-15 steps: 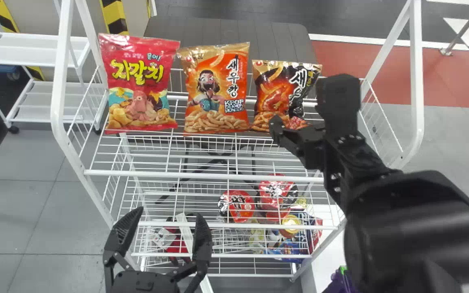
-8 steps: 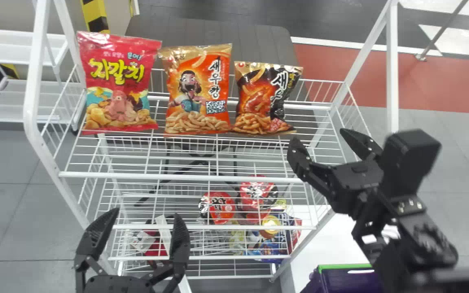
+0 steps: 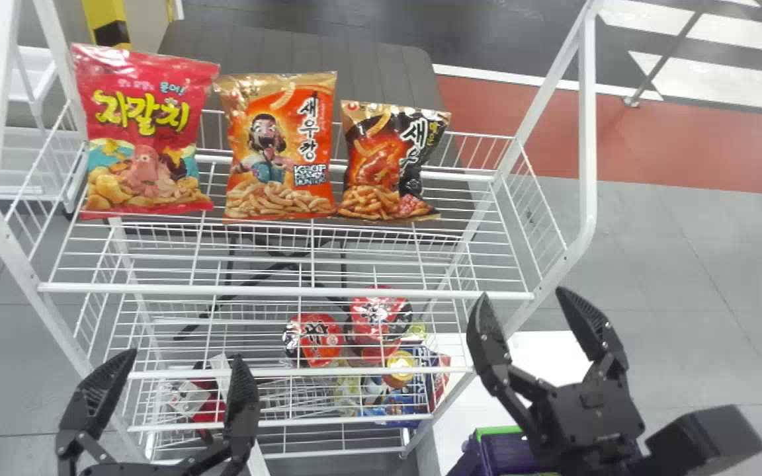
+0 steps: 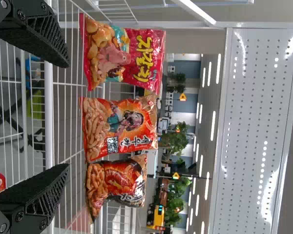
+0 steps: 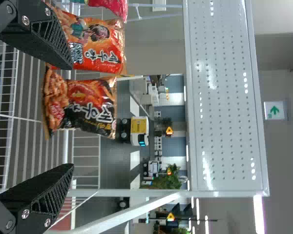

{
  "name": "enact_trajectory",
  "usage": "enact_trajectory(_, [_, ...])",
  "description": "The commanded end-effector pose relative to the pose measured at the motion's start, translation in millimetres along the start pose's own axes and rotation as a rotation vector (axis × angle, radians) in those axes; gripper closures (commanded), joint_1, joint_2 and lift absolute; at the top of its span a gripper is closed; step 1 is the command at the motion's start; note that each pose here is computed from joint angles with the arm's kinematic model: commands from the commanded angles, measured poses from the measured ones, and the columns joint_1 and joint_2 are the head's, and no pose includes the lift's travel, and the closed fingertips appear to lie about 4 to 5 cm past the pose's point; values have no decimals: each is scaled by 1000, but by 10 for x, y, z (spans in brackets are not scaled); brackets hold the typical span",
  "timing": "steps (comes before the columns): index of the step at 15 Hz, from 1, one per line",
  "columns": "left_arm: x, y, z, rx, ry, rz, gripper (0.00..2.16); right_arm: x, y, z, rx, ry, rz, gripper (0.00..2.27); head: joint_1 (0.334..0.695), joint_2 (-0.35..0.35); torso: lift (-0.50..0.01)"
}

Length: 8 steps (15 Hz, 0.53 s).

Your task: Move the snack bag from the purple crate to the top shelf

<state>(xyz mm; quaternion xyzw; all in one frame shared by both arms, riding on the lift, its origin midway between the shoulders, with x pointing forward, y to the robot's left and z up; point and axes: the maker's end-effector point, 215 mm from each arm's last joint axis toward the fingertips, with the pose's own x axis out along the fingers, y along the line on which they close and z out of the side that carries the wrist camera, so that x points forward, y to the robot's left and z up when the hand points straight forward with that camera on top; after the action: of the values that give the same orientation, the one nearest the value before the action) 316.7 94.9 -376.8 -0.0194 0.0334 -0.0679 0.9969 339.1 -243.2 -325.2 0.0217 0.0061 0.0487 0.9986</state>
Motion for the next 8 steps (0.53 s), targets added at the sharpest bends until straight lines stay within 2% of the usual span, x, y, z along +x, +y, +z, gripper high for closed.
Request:
enact_trajectory(1, [-23,-5,-9,8,2,11,83,-109,-31,-195,0,29,-12,124,695,-260,8])
enact_trajectory(5, [-120,47,-29,47,3,61,87,-245,162,-578,-4,112,50,124,695,-267,8])
enact_trajectory(8, [-109,112,-37,50,6,73,87,-308,125,-734,-16,145,57,124,695,-239,8])
